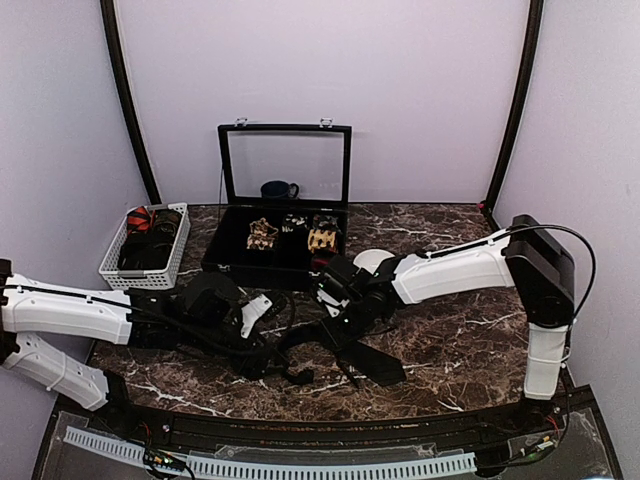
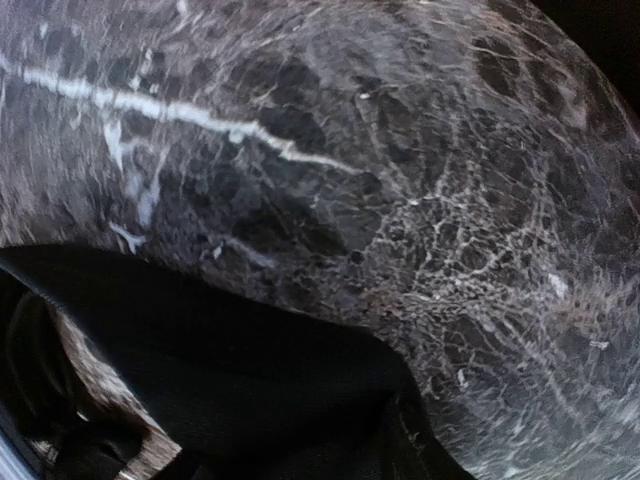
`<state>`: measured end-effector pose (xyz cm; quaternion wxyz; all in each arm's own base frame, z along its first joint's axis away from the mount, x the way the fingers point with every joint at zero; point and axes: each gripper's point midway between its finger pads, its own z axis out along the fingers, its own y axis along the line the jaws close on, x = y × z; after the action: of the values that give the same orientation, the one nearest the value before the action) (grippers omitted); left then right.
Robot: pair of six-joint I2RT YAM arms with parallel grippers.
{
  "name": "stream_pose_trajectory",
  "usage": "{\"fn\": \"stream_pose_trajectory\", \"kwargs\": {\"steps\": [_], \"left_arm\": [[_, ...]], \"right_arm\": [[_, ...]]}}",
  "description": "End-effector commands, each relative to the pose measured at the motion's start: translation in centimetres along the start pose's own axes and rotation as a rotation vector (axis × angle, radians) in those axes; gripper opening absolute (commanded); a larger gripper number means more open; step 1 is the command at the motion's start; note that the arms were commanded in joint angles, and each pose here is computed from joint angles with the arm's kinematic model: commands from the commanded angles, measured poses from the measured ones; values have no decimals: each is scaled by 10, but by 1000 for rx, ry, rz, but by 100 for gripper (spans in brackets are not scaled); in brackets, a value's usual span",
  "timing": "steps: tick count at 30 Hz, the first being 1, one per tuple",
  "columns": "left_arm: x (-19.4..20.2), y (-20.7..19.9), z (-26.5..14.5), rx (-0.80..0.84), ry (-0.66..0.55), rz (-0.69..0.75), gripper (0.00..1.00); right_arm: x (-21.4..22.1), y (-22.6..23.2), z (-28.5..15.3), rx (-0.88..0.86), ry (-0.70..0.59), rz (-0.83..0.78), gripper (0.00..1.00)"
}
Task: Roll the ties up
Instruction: Adjust the tie at the center of the board.
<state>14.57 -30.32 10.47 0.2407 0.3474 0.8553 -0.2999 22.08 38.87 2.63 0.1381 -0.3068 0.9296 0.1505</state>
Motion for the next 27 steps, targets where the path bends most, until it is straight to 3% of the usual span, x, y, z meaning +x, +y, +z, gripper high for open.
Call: {"fn": "stream_pose_trajectory", "kwargs": {"steps": [1, 6, 10, 14, 18, 19, 24, 27], "left_arm": [[-8, -19, 15, 30, 46, 125, 70], [-12, -39, 49, 49, 115, 194, 63], [-11, -40, 70, 32, 139, 196, 57], [8, -25, 81, -37, 219, 185, 39], [34, 4, 67, -162, 310, 200, 26], [45, 33, 41, -254, 346, 175, 23], [37, 89, -3, -407, 281, 34, 22], [24, 94, -13, -420, 233, 9, 26]], "right_arm": [[22, -11, 6, 51, 87, 8, 30], [34, -3, 0, -51, 115, 69, 0], [37, -5, -8, -122, 115, 124, 0], [44, -14, -14, -172, 134, 183, 0], [50, -16, -24, -206, 161, 188, 0], [62, -15, -30, -228, 209, 166, 0], [82, 0, -44, -326, 303, 112, 0], [88, 10, -51, -394, 358, 87, 0]]}}
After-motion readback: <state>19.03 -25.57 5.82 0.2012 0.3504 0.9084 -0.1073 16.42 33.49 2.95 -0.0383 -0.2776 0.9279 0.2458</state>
